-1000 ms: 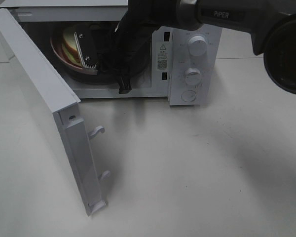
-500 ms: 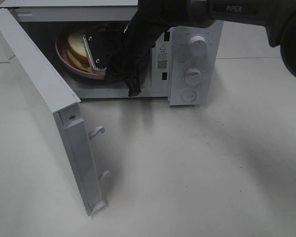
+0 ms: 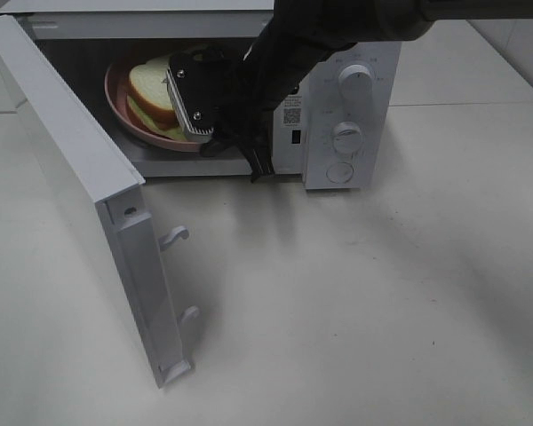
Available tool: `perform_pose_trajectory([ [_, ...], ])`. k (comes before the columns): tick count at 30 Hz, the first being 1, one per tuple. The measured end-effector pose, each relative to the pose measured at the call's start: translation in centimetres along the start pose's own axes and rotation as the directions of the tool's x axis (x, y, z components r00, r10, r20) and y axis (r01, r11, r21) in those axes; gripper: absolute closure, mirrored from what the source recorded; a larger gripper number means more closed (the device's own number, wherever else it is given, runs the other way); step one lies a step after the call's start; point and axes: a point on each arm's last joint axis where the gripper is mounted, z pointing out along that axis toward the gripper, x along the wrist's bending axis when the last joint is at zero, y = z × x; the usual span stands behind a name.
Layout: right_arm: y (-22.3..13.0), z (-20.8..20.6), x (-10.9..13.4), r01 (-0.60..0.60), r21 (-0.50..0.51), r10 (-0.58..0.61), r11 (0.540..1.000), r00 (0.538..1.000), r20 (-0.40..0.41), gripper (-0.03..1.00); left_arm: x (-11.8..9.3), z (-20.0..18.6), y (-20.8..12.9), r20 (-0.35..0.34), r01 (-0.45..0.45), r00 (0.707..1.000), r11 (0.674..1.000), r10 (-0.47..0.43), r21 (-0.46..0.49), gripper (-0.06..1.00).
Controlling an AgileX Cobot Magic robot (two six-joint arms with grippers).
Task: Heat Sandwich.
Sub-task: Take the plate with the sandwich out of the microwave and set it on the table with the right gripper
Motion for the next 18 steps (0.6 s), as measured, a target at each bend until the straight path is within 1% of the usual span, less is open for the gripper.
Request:
perform_pose_trajectory([
  [3, -0.1, -0.2, 1.2, 0.004, 0.006, -0.003, 1.0, 1.0, -0.028, 0.94, 0.0, 0.0, 0.0, 0.0, 0.0, 1.0, 1.0, 0.0, 0.0, -0.02],
  [5, -0.1, -0.4, 1.4, 0.009, 0.007, -0.009, 1.0, 1.0, -0.029, 0.94, 0.0, 0.0, 0.0, 0.0, 0.0, 1.0, 1.0, 0.0, 0.0, -0.02],
  [6, -0.2, -0.6, 2.0, 0.017, 0.009, -0.017, 1.0, 0.999, -0.032, 0.94, 0.0, 0.0, 0.0, 0.0, 0.0, 1.0, 1.0, 0.0, 0.0, -0.02],
  [18, 0.2, -2.6, 4.7, 0.039, 0.0, -0.039, 0.999, 0.997, -0.065, 0.94, 0.0, 0.0, 0.0, 0.0, 0.0, 1.0, 1.0, 0.0, 0.0, -0.02],
])
